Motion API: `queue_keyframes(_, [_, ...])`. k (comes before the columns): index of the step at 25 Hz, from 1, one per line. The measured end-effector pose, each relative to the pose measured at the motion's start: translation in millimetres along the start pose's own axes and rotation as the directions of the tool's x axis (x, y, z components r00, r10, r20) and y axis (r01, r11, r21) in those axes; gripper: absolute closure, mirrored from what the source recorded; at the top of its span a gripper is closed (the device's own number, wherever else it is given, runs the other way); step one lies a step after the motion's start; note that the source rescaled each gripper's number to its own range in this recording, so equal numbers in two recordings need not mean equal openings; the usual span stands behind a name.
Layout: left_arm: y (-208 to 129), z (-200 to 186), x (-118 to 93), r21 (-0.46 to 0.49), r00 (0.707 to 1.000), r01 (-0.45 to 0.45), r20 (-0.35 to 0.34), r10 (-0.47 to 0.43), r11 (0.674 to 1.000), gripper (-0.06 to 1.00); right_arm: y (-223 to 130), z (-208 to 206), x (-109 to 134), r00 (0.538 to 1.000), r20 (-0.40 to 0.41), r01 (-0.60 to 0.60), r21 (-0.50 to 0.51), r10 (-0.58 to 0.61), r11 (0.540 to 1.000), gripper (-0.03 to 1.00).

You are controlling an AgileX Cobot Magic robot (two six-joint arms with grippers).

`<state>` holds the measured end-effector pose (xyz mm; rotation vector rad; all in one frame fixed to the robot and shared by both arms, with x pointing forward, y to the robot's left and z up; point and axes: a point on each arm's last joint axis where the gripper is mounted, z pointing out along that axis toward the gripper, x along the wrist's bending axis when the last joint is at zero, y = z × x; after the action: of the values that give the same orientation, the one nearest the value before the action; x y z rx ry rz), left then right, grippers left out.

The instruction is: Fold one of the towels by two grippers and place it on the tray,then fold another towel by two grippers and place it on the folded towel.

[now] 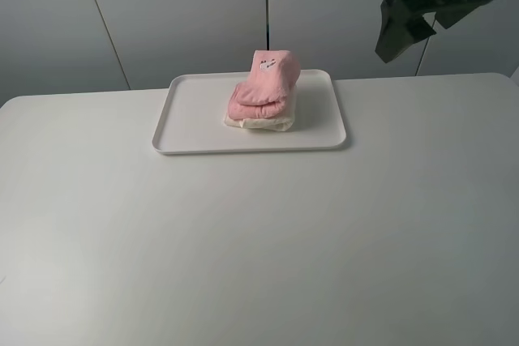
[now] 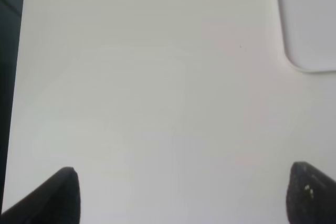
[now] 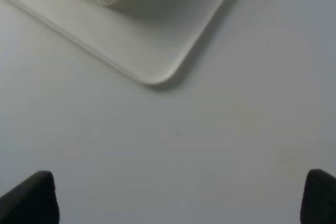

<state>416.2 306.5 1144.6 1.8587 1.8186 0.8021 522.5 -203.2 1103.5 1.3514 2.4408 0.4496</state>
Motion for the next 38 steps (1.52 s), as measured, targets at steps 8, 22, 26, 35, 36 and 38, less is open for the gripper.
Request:
queue_keyframes(8, [-63,-29,-3,-0.035,0.998,0.042,0.052,-0.041,0.998,-0.06,-94,-50,21,0.997,0.019,-0.078,-0.083,0.080,0.994,-0.03])
queue_keyframes(22, [-153,-67,-4,-0.196,0.995,0.081,0.081,-0.066,0.977,-0.06,-231,-110,56,0.989,-0.008,-0.142,-0.355,0.149,0.924,-0.03])
queue_keyframes(26, [-170,-69,-6,-0.240,0.993,0.091,0.096,-0.070,0.966,-0.06,-258,-112,64,0.985,-0.032,-0.167,-0.414,0.169,0.895,-0.03])
queue_keyframes(35, [-196,-83,-6,-0.358,0.991,0.109,0.112,-0.073,0.927,-0.06,-294,-95,74,0.985,-0.036,-0.166,-0.494,0.170,0.853,-0.03])
queue_keyframes(36, [-197,-83,-6,-0.357,0.991,0.109,0.112,-0.074,0.928,-0.06,-296,-95,74,0.985,-0.036,-0.165,-0.504,0.170,0.848,-0.03])
queue_keyframes(38, [-199,-79,-6,-0.343,0.991,0.108,0.111,-0.074,0.933,-0.06,-299,-95,75,0.985,-0.037,-0.164,-0.518,0.170,0.840,-0.03])
